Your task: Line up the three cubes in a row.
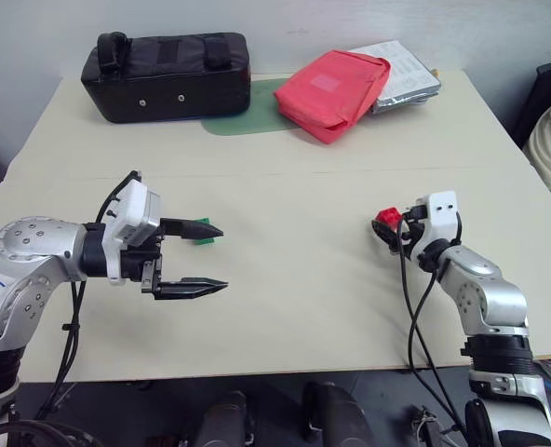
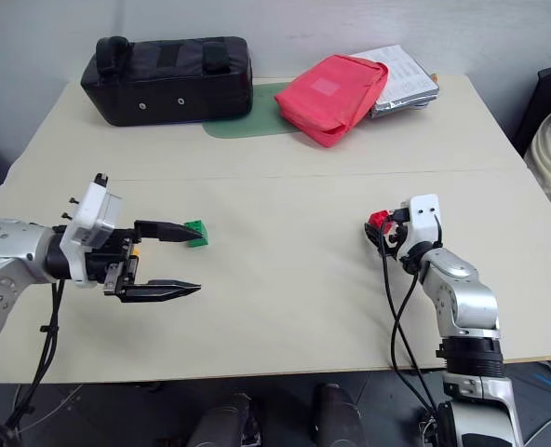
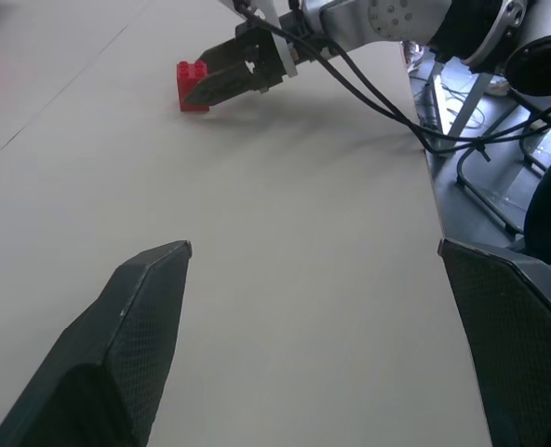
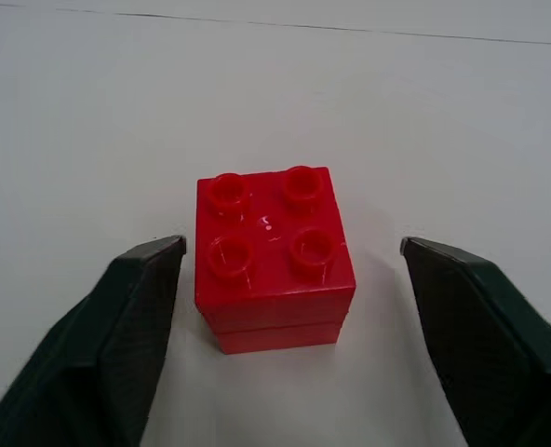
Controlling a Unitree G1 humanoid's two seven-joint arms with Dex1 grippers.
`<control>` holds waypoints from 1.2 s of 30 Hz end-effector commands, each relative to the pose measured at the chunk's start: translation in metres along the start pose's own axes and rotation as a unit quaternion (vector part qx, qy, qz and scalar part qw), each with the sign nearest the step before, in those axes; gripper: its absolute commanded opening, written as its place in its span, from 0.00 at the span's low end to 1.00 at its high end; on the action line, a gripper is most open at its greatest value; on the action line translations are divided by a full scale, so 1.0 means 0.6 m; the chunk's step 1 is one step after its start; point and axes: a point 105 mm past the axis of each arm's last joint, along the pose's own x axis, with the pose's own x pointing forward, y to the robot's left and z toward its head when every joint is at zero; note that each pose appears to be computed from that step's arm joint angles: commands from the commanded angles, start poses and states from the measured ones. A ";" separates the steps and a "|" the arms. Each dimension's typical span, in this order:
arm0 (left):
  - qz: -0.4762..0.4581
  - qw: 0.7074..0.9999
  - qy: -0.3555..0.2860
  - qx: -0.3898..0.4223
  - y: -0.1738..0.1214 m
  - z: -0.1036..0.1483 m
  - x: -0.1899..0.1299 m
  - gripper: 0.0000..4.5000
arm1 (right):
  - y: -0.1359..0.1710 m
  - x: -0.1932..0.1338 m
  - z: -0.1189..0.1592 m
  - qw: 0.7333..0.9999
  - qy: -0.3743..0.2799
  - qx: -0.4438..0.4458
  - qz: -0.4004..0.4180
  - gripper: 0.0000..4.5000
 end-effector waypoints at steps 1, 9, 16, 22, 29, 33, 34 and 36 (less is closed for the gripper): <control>0.010 1.000 -0.004 0.019 0.006 0.008 -0.003 1.00 | 0.001 -0.002 0.019 0.999 -0.031 -0.010 0.011 0.54; -0.030 0.999 -0.005 0.033 -0.003 0.014 0.015 1.00 | 0.060 -0.065 0.022 0.969 -0.017 -0.113 0.221 0.33; -0.131 0.988 0.060 0.050 -0.048 -0.024 0.011 1.00 | 0.152 -0.197 -0.016 0.811 0.063 -0.254 0.523 0.33; -0.151 0.984 0.066 0.067 -0.066 -0.041 0.011 1.00 | 0.187 -0.186 -0.033 0.783 0.042 -0.285 0.551 0.33; -0.131 0.988 0.060 0.063 -0.069 -0.036 0.010 1.00 | 0.214 -0.167 -0.055 0.779 0.034 -0.289 0.556 0.33; -0.121 0.988 0.076 0.063 -0.066 -0.044 0.003 1.00 | 0.212 -0.166 -0.060 0.779 0.036 -0.288 0.556 0.33; -0.122 0.987 0.080 0.063 -0.067 -0.047 0.001 1.00 | 0.212 -0.166 -0.061 0.777 0.036 -0.290 0.558 0.33; -0.120 0.988 0.079 0.060 -0.067 -0.047 0.002 1.00 | 0.212 -0.163 -0.065 0.774 0.037 -0.297 0.558 0.33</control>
